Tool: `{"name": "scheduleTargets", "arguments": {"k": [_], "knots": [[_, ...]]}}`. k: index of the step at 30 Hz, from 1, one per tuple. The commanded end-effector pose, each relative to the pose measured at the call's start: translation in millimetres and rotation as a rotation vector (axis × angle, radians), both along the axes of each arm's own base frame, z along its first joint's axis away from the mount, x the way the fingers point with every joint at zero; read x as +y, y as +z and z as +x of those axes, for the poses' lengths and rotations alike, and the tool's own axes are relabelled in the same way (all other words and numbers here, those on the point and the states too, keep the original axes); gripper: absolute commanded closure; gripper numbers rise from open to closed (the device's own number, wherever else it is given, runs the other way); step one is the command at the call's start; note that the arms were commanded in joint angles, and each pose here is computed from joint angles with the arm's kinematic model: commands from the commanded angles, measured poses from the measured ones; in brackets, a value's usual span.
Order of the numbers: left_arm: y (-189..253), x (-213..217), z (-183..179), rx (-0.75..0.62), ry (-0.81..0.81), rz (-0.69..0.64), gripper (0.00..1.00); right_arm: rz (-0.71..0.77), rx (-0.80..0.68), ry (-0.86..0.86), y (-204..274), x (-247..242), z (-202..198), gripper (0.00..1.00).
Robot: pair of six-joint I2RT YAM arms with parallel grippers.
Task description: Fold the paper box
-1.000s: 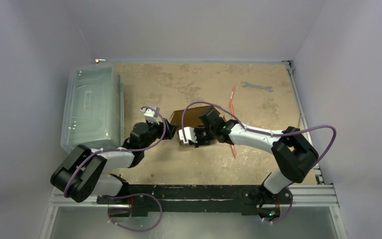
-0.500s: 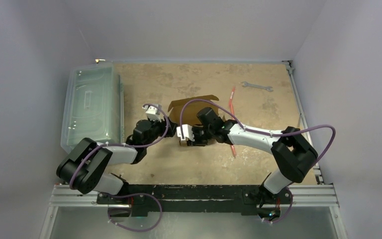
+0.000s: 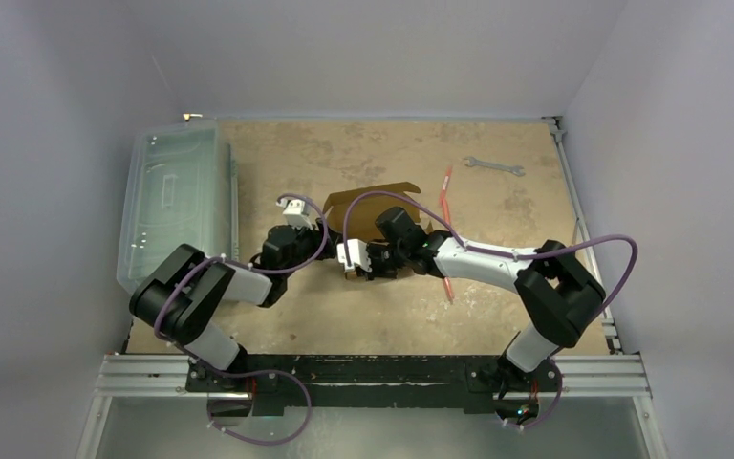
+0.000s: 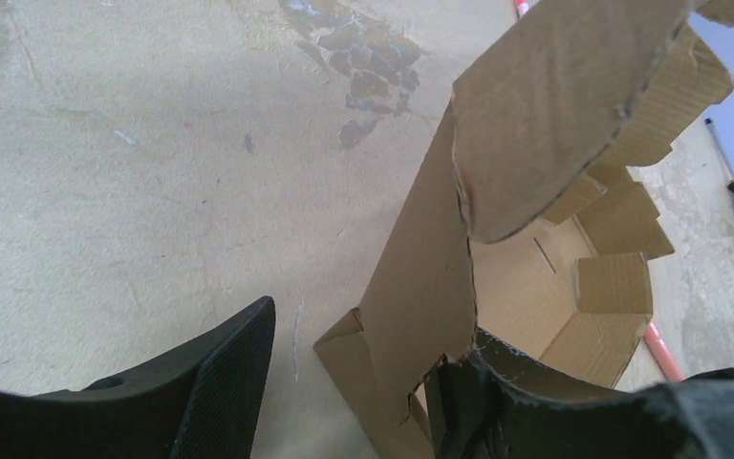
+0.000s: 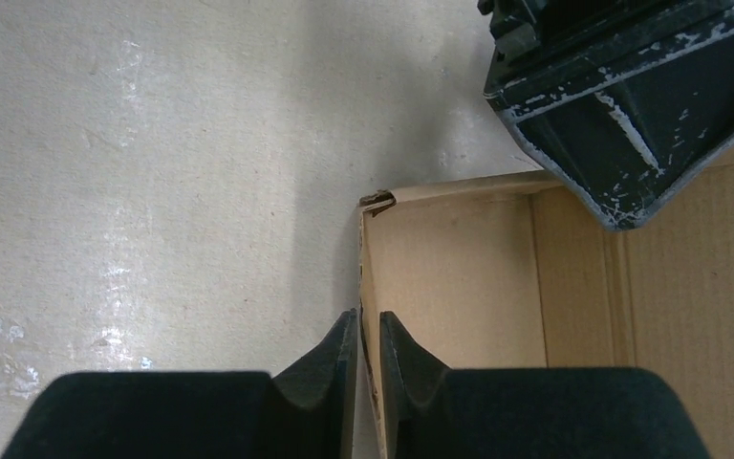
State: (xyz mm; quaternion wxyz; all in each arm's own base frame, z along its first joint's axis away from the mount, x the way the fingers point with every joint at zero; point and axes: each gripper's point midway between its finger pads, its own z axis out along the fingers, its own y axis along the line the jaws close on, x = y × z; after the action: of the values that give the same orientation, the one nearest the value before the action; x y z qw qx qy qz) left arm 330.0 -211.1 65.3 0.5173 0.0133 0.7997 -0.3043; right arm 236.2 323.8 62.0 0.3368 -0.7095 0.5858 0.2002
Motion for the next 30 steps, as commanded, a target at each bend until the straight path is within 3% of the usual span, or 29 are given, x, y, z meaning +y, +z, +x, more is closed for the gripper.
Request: {"name": "scheduleTargets", "arguments": {"k": [1,8,17,30], "knots": [[31.0,-14.4,16.2,-0.077,-0.019,-0.108,0.46,0.04,-0.036,-0.015,16.7,11.6,11.0,0.84],[26.0,-19.6,20.2,-0.059,-0.034,-0.112,0.5,0.036,-0.039,-0.027,15.3,11.3,13.4,0.86],[14.3,-28.5,20.8,-0.025,-0.079,-0.099,0.84,0.041,-0.055,-0.068,15.6,11.5,20.2,0.79],[11.1,-24.0,13.6,-0.029,-0.084,-0.078,0.95,0.046,-0.05,-0.08,16.3,16.4,20.7,0.76]]}}
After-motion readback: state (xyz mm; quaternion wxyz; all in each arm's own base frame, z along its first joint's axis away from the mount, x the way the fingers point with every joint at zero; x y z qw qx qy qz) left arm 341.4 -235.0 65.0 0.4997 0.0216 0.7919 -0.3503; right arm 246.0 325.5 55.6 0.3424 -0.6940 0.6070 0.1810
